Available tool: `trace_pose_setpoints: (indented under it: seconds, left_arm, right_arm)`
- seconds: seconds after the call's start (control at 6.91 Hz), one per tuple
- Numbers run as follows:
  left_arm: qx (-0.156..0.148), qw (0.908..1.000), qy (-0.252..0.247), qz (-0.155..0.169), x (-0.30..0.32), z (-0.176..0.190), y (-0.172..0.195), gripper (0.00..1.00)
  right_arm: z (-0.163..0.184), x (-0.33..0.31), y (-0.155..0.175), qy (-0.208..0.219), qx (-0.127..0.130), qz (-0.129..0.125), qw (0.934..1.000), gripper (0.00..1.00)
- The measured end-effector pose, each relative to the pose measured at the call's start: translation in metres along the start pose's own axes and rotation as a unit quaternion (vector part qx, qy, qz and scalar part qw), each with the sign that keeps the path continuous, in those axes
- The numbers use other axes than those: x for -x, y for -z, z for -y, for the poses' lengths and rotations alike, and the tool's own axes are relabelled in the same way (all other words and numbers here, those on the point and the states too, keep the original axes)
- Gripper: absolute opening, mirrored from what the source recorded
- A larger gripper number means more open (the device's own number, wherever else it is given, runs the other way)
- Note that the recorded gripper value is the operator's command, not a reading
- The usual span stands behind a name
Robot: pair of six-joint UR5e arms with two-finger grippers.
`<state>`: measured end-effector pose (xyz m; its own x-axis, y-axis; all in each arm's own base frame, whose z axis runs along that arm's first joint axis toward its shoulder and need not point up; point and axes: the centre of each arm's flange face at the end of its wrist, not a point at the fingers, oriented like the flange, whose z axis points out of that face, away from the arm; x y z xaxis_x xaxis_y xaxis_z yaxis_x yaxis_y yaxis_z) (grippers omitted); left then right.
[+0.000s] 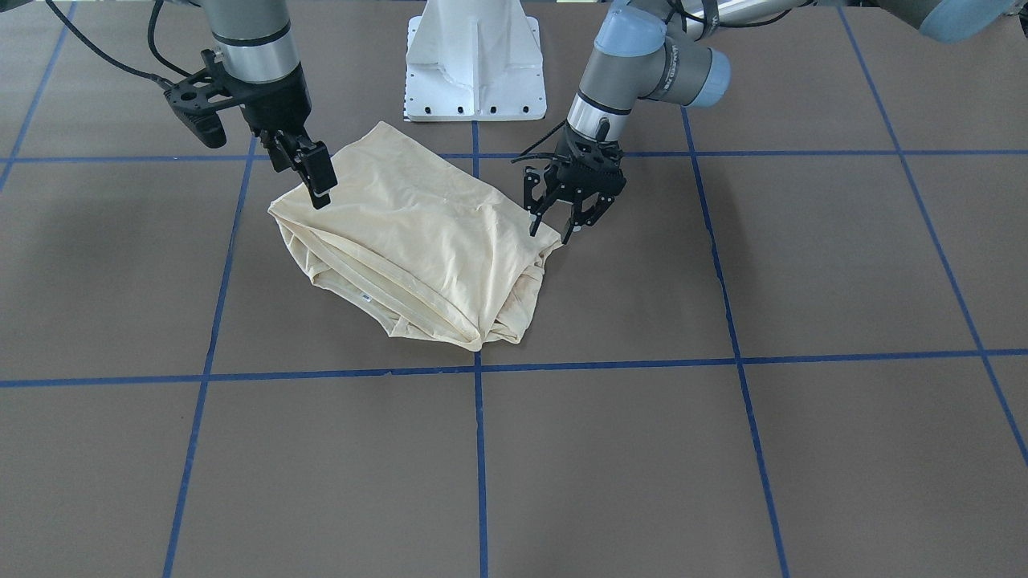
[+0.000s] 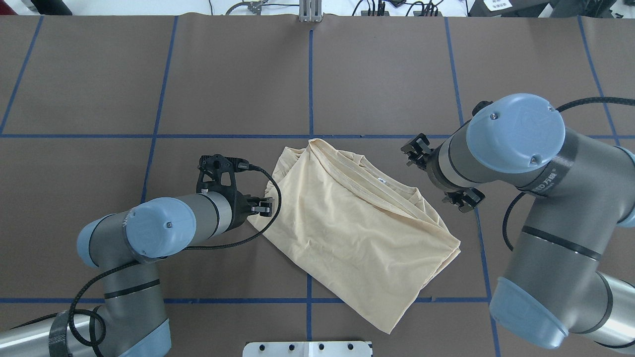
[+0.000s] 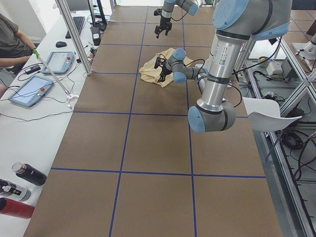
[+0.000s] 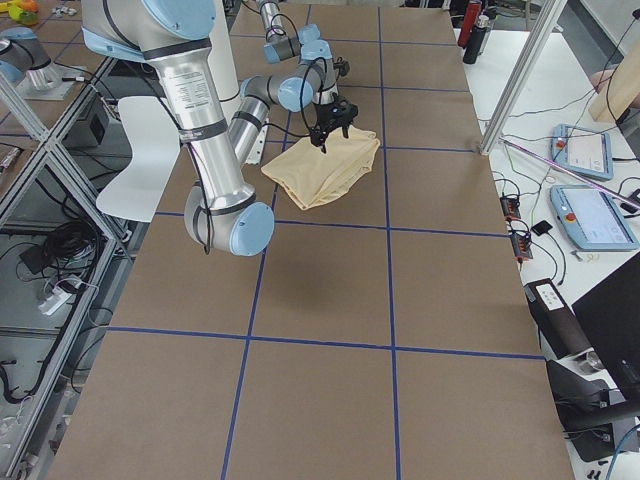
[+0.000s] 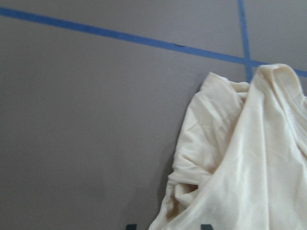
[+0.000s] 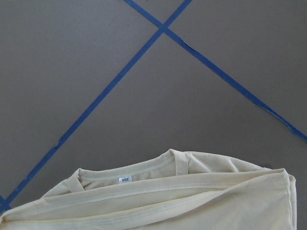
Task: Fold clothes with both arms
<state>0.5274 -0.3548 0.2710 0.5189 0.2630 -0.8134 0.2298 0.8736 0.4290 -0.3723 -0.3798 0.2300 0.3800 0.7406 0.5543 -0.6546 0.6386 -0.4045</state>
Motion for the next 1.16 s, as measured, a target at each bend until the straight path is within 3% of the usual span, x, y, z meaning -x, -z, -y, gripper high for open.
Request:
trace_pose_setpoints:
  seconds: [0.14, 0.43, 1.16]
  left_arm:
    - [-0.001, 0.9979, -0.064, -0.002, 0.003, -0.001, -0.001, 0.55]
    - [-0.001, 0.9920, -0.126, -0.006, 0.010, -0.006, -0.006, 0.52]
    - [0.002, 0.9899, -0.140, -0.021, 0.022, -0.016, -0.025, 0.48]
  right_arm:
    - [0.004, 0.001, 0.001, 0.005, -0.002, 0.000, 1.0000, 1.00]
    - [0.018, 0.001, 0.001, 0.031, -0.009, -0.001, 0.9995, 1.00]
    - [0.025, 0.004, 0.001, 0.035, -0.015, -0.001, 0.9993, 1.00]
